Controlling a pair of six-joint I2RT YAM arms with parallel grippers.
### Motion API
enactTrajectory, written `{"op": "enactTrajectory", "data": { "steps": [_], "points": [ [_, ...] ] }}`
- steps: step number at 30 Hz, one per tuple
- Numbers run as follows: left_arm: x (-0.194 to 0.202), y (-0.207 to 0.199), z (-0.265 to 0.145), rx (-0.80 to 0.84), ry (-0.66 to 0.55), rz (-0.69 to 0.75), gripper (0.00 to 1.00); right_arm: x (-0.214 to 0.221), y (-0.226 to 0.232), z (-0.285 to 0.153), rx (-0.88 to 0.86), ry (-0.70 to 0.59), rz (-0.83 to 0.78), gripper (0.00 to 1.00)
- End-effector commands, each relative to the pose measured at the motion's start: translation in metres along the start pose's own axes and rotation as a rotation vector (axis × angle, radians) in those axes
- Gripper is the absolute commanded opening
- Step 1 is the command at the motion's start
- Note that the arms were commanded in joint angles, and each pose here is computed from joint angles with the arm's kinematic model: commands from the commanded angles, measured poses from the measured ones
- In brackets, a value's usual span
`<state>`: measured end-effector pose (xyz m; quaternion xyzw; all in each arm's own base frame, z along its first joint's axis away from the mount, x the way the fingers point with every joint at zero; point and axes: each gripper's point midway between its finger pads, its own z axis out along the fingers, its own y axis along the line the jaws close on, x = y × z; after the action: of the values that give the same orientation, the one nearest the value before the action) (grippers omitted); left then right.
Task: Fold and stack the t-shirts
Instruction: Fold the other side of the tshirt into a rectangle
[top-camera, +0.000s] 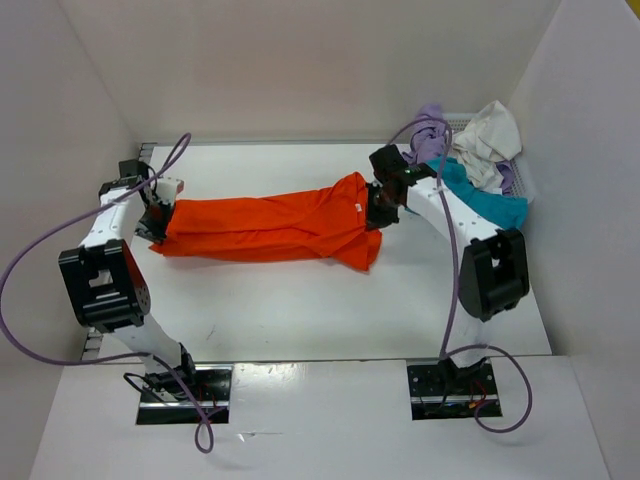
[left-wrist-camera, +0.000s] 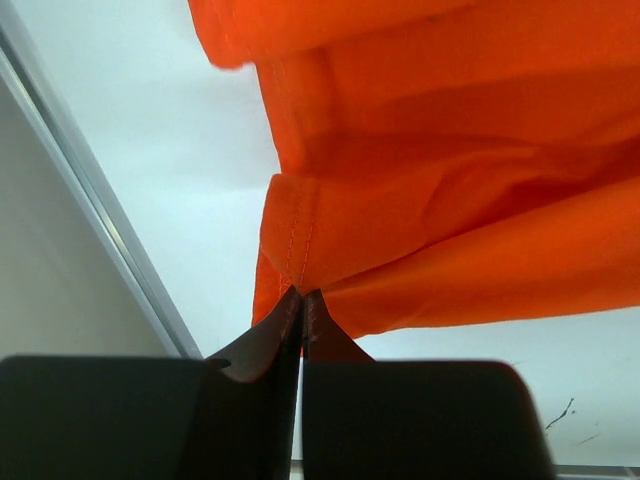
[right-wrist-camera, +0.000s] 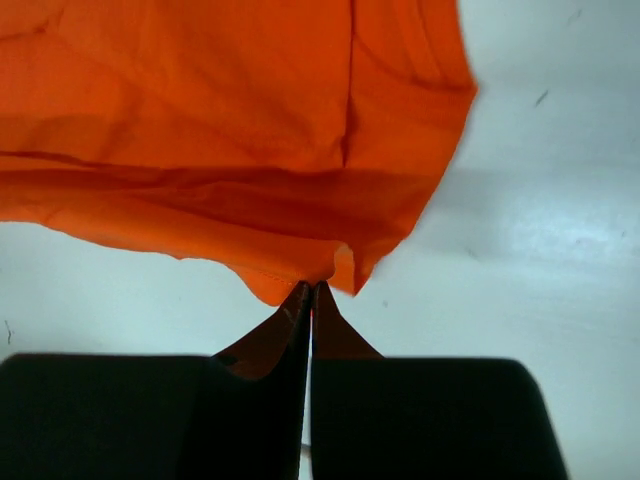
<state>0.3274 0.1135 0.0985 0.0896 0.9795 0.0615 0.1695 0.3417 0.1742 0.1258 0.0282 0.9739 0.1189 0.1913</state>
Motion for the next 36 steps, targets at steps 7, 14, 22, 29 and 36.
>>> {"op": "enactTrajectory", "data": {
  "steps": [7, 14, 22, 29, 36],
  "points": [
    [-0.042, 0.018, 0.026, 0.021, -0.003, -0.038, 0.0, -0.097, 0.016, 0.032, -0.033, -0.127, -0.124, 0.0],
    [-0.04, 0.024, 0.042, 0.002, 0.036, -0.047, 0.0, -0.121, 0.029, 0.062, -0.044, -0.125, -0.194, 0.0],
    [-0.044, 0.025, 0.054, 0.005, 0.044, -0.067, 0.0, -0.151, 0.048, 0.083, -0.066, -0.143, -0.235, 0.0],
    [-0.049, 0.027, 0.062, 0.006, 0.047, -0.087, 0.0, -0.168, 0.043, 0.094, -0.04, -0.172, -0.235, 0.0],
    [-0.052, 0.028, 0.069, 0.009, 0.054, -0.096, 0.0, -0.167, 0.042, 0.112, -0.061, -0.144, -0.229, 0.0]
  ]
}}
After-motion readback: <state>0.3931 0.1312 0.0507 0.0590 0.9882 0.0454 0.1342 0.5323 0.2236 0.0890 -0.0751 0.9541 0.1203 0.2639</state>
